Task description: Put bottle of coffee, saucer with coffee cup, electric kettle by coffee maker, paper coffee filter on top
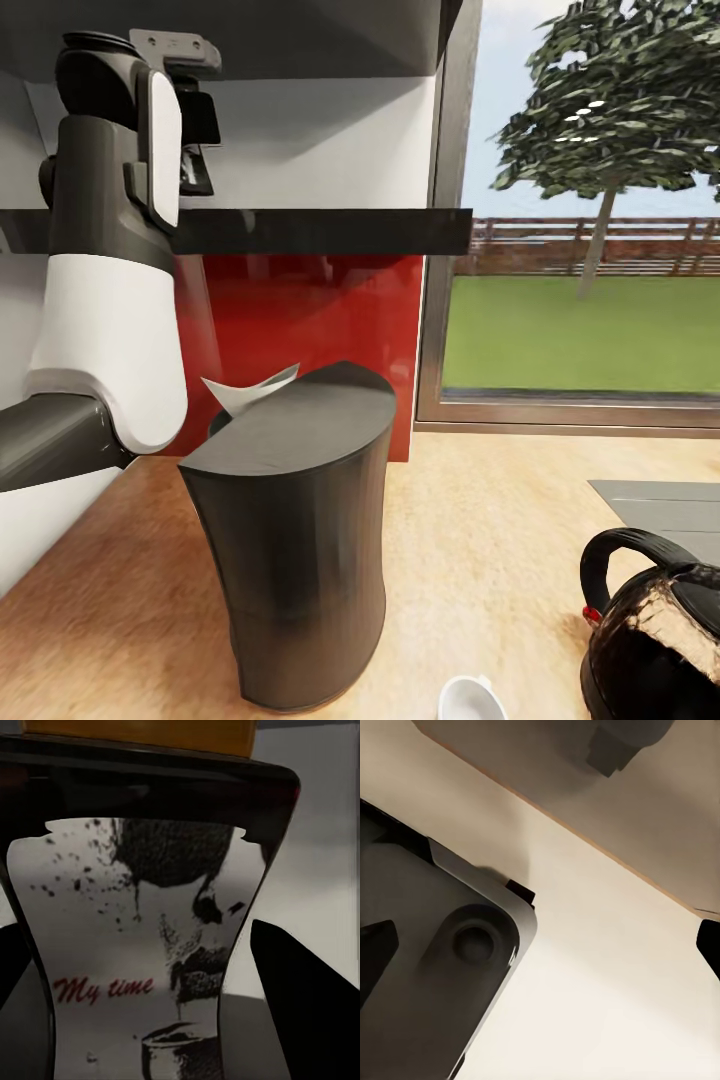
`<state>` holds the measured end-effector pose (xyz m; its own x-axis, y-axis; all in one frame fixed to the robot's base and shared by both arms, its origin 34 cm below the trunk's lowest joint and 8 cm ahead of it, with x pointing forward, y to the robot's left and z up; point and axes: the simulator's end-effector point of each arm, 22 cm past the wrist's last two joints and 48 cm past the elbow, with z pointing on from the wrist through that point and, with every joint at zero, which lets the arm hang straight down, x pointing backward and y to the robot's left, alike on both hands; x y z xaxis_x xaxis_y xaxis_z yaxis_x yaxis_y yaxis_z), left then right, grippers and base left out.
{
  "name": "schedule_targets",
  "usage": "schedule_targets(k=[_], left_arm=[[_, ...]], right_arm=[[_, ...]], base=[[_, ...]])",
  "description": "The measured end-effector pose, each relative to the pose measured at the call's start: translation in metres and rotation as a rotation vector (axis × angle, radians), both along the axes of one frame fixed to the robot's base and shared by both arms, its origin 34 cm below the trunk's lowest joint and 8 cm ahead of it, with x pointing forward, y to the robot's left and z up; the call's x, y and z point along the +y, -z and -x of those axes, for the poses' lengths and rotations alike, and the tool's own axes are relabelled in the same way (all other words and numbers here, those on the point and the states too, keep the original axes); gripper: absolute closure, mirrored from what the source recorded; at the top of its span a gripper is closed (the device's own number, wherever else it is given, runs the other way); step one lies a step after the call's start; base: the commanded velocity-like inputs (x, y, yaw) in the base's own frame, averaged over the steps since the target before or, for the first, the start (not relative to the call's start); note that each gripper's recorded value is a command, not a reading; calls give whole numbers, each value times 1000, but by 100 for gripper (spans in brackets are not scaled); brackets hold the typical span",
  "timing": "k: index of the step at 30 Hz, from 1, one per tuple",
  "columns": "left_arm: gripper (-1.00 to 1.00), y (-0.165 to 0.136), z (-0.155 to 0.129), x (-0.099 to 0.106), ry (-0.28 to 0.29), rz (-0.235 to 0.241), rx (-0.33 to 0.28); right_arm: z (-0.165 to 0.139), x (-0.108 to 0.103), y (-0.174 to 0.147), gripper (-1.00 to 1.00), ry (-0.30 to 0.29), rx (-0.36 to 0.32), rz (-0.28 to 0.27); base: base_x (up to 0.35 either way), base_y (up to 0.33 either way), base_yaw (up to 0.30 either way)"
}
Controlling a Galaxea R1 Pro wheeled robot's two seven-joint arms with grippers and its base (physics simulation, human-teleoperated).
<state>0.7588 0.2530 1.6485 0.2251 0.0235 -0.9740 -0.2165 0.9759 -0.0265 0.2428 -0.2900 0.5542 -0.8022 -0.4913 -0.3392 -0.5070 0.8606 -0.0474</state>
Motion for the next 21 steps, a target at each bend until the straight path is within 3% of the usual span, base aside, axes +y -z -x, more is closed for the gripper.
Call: schedule_targets(k=[6,21], left_arm=[[100,-2,1,0,0,2,-6],[100,-1,1,-1,4,3,-5]], right_arm=[[0,0,0,-100,0,1,0],[0,0,0,-100,0,1,0]], base=[[-115,0,0],[-324,0,0]])
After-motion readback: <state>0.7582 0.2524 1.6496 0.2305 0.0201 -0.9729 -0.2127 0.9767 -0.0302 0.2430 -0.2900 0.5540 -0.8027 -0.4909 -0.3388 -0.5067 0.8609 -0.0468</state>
